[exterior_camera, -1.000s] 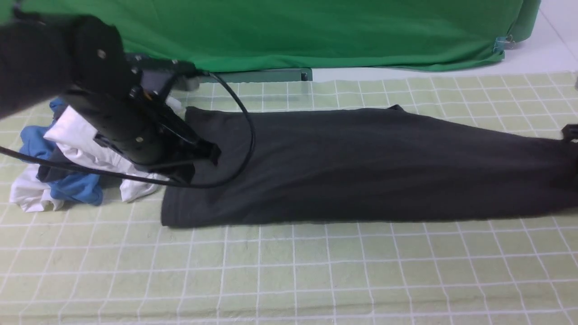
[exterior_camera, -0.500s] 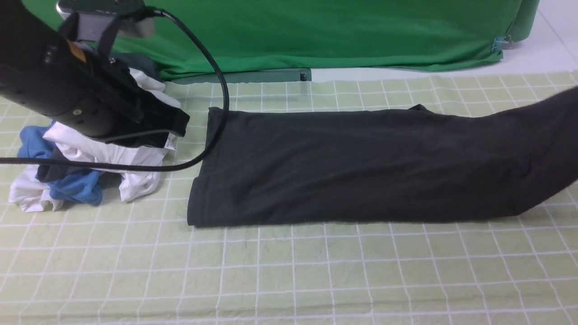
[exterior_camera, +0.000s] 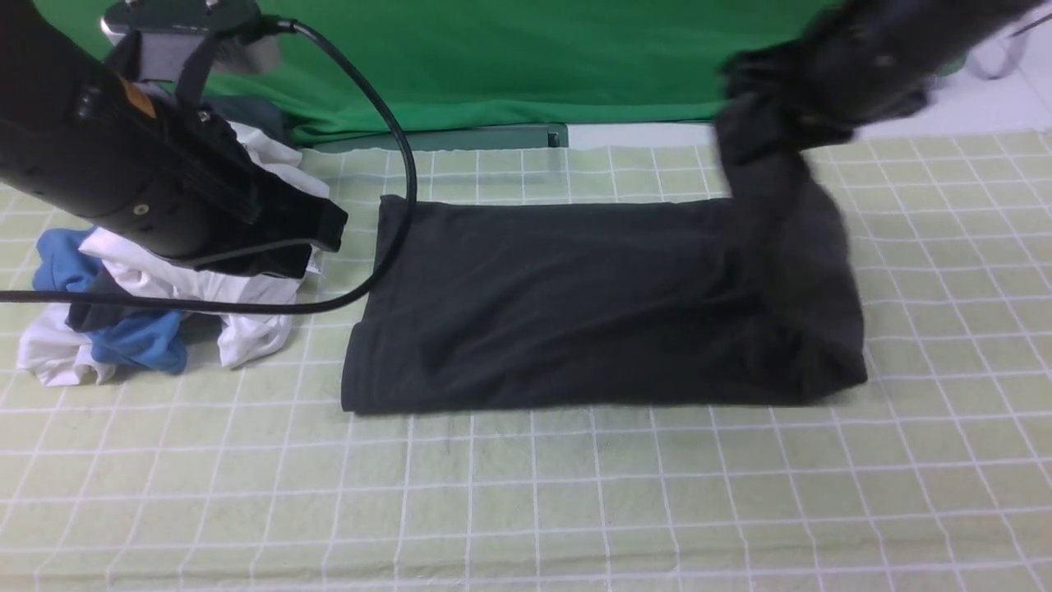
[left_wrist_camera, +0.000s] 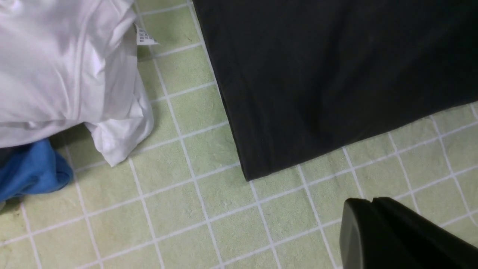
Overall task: Fold a long-sleeved shirt over a green coffee tablecloth.
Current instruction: 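Fold the right end of the dark garment over onto its left end with the right gripper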
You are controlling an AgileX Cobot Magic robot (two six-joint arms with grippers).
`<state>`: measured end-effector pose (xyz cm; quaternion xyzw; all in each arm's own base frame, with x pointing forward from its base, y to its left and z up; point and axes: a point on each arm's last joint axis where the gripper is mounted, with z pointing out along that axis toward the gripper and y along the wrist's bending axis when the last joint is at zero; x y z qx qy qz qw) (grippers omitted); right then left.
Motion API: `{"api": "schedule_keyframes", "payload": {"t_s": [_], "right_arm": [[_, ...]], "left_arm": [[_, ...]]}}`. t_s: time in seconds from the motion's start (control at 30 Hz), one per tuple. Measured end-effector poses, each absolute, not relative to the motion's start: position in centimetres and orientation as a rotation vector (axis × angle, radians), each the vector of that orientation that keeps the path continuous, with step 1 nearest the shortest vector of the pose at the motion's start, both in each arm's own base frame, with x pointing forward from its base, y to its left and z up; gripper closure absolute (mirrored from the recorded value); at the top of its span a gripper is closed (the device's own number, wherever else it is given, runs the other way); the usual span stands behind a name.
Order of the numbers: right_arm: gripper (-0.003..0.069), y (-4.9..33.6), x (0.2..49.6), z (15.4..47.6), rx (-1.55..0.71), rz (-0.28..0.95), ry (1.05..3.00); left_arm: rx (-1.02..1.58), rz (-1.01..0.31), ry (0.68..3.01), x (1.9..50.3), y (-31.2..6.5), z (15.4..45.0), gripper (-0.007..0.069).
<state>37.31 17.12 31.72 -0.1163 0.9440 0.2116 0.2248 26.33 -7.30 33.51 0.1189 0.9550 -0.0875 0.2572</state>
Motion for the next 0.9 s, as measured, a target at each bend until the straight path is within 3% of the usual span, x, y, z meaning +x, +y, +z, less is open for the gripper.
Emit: {"api": "schedule_keyframes", "payload": {"t_s": [0.37,0.7,0.77,0.9], "right_arm": [[0.0604,29.7,35.1,26.5,-0.391,0.882,2.530],[0.0599,35.6,34.7,22.4,-0.371,0.998,2.511],[0.0581,36.4,34.8,22.1,-0.378,1.008,2.503],[0.0456,38.0,35.0,21.7,-0.382,1.031,2.468]], "left_arm": [[0.322,-0.188,2.470,23.2,-6.2,36.9,0.0614],[0.317,-0.183,2.414,20.5,-5.5,38.8,0.0614],[0.316,-0.184,2.408,20.4,-5.4,39.0,0.0614],[0.316,-0.181,2.407,20.4,-5.4,39.0,0.0614]]}}
